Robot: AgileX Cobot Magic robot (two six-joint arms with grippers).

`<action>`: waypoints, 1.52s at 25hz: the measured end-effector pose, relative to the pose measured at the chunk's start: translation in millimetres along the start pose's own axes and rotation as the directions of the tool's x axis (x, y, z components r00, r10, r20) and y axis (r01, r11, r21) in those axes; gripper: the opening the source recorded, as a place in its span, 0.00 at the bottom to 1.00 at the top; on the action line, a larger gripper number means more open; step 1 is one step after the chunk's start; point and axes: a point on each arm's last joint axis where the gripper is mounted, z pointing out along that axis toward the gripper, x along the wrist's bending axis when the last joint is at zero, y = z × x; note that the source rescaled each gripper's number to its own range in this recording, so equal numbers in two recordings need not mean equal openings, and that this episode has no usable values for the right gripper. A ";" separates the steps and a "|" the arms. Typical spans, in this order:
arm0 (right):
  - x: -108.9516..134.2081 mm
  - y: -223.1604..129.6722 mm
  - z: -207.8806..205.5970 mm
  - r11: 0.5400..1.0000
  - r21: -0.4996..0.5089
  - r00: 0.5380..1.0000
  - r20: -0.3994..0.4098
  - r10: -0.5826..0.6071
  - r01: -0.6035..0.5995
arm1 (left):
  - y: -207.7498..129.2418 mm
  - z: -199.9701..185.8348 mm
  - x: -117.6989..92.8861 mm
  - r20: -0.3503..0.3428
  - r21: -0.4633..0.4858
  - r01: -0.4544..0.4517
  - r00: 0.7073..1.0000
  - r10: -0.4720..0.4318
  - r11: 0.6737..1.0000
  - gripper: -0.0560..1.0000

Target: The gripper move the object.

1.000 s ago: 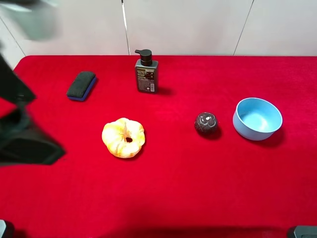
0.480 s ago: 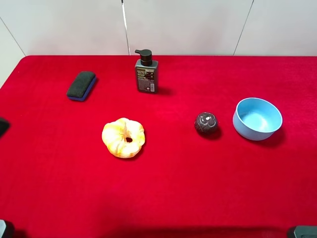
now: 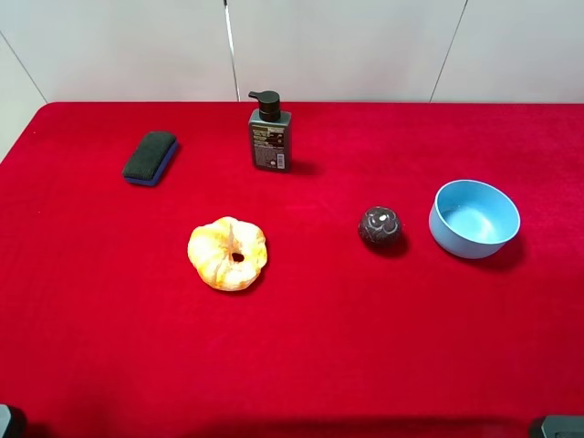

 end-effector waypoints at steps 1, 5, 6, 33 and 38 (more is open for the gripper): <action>0.0 0.0 0.0 1.000 0.000 1.000 0.000 0.000 0.000 | -5.1 2.5 1.4 -0.016 -0.015 0.024 1.000 -0.024 1.000 1.00; 0.0 0.0 0.0 1.000 0.000 1.000 0.000 0.000 0.000 | -22.5 9.9 5.1 -0.071 -0.053 0.107 0.991 -0.111 0.993 1.00; 0.0 0.0 0.0 1.000 0.000 1.000 0.000 0.000 0.000 | -26.3 11.4 5.3 -0.080 -0.061 0.130 0.988 -0.134 0.990 1.00; 0.0 0.0 0.0 1.000 0.000 1.000 0.000 0.000 0.000 | -68.7 -10.8 -8.7 -0.173 -0.399 0.219 0.936 -0.307 0.891 1.00; 0.0 0.0 0.0 1.000 0.000 1.000 0.000 0.000 0.000 | -68.7 -10.8 -8.7 -0.173 -0.399 0.219 0.936 -0.307 0.891 1.00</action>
